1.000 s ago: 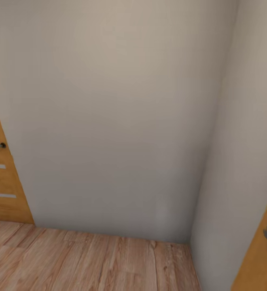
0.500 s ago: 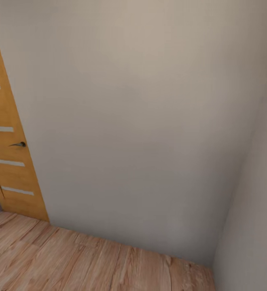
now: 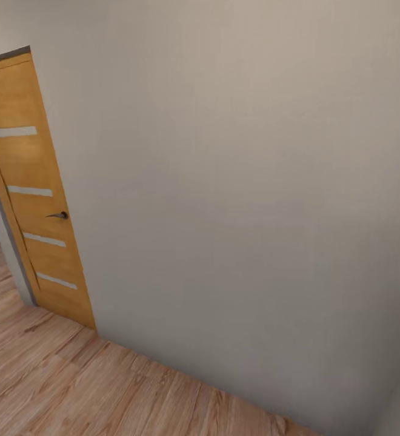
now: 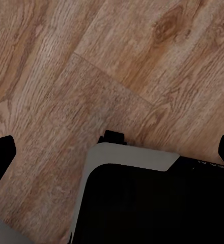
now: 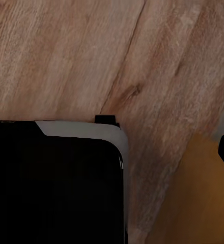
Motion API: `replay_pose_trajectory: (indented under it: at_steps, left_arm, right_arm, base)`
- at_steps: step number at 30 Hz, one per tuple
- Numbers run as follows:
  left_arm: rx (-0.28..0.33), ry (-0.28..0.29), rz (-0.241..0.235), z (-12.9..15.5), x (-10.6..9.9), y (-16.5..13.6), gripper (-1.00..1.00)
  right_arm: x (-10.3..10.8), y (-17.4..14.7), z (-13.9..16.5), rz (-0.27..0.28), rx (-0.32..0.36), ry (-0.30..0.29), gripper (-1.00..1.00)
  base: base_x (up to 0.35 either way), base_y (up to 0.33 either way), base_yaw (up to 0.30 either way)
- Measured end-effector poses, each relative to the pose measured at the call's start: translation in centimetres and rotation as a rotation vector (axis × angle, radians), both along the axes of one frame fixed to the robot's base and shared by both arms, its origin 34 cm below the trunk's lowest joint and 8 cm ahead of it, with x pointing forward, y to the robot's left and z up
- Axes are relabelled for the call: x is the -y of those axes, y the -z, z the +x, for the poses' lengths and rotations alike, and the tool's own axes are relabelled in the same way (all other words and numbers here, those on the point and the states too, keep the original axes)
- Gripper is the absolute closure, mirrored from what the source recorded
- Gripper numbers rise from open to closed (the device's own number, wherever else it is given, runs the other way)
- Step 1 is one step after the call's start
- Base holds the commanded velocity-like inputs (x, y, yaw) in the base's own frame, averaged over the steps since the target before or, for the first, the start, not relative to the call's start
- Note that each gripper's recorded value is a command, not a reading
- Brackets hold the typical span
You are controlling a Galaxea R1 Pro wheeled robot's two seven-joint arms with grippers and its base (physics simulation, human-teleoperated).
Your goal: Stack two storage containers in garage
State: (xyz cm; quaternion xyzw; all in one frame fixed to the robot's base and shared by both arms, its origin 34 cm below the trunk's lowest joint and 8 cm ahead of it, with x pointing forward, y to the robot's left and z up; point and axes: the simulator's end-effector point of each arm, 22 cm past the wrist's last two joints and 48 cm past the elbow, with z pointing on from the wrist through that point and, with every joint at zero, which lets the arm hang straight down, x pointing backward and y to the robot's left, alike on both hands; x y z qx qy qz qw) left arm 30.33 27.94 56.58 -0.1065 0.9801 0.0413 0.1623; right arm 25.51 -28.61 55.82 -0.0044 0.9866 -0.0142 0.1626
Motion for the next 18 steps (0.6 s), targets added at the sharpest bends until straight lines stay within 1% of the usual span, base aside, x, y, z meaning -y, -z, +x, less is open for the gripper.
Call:
replay_pose_trajectory:
  at_steps: [3, 5, 18]
  left_arm:
    - [0.001, 0.000, 0.000, 0.02, 0.00, 0.00, -1.00]
    - [0.001, 0.000, 0.000, 0.04, -0.01, -0.01, -1.00]
    - [0.004, 0.000, 0.001, 0.11, -0.03, -0.01, -1.00]
  right_arm:
    - [0.00, 0.00, 0.00, 0.000, 0.000, 0.000, -1.00]
    - [0.00, 0.01, 0.00, 0.000, 0.000, 0.000, -1.00]
    - [0.00, 0.02, 0.01, 0.000, -0.001, 0.000, -1.00]
  base:
    - [0.297, 0.000, 0.273]
    - [0.119, 0.000, 0.273]
    - [0.010, 0.000, 0.273]
